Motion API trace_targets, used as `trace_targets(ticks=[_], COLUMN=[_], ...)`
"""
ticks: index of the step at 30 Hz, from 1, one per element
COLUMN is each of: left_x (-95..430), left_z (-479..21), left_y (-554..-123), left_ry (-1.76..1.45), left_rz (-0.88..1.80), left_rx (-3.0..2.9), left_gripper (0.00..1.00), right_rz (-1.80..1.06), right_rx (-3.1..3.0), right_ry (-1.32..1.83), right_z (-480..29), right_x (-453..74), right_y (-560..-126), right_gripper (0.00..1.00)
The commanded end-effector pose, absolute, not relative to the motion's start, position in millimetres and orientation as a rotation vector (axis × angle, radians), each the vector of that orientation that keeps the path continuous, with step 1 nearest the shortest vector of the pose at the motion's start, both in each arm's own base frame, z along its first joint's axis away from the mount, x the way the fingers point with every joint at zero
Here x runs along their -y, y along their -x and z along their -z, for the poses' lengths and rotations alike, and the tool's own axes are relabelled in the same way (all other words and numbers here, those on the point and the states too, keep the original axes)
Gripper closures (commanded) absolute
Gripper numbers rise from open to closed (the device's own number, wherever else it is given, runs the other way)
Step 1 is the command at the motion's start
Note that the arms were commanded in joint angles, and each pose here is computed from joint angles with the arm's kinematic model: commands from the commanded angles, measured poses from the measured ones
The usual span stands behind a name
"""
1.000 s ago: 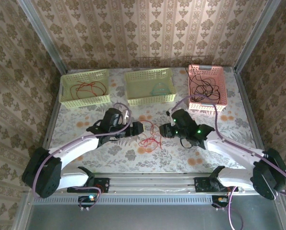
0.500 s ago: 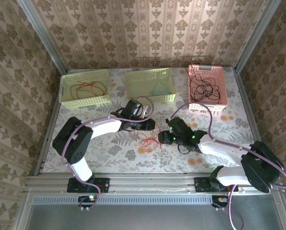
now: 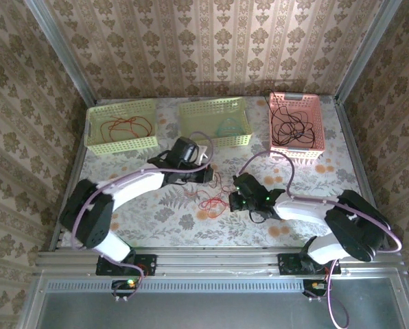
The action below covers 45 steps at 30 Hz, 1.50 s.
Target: Untangle the cables
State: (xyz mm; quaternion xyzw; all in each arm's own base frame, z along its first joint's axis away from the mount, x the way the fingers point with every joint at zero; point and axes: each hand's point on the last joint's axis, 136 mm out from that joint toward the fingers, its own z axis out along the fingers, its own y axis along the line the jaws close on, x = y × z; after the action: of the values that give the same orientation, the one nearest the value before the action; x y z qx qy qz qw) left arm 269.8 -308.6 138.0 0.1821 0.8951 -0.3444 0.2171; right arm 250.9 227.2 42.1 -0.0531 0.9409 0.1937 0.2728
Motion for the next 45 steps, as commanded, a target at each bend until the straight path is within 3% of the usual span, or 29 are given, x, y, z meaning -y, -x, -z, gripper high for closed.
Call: trace_targets(ticks=[1, 10, 13, 27, 40, 41, 45], left_x=[285.3, 214.5, 189.6, 100.2, 9.7, 6.1, -2.4], left_z=[-196.9, -341.2, -362.8, -350.4, -312.1, -305.2, -297.6], left_y=[-279.8, -285.4, -290.2, -348.2, -470.6, -477.7, -493.8], left_ry=[-0.470, -0.295, -0.228, 0.220, 0.544, 0.557, 0.540], left_rz=[0.916, 0.908, 0.869, 0.845, 0.678, 0.679, 0.683], left_rx=[-2.347, -2.013, -1.964, -1.920, -1.925, -1.943, -1.972], left_gripper=[1.00, 1.00, 1.00, 1.00, 0.99, 0.95, 0.49], right_rz=[-0.388, -0.340, -0.387, -0.470, -0.547, -0.549, -0.552], right_rx=[-2.517, -2.534, -2.505, -2.394, -2.372, -2.366, -2.348], right_ry=[0.089, -0.062, -0.063, -0.053, -0.034, -0.037, -0.052], right_z=[-41.6, -30.5, -39.2, -78.5, -89.9, -91.5, -96.1], right_x=[-197.7, -164.6, -169.6, -174.5, -185.9, -185.1, -179.3], right_y=[-254.5, -258.7, -261.9, -267.1, -268.2, -267.6, -262.8], right_gripper=[1.00, 1.00, 1.00, 1.00, 1.00, 1.00, 1.00])
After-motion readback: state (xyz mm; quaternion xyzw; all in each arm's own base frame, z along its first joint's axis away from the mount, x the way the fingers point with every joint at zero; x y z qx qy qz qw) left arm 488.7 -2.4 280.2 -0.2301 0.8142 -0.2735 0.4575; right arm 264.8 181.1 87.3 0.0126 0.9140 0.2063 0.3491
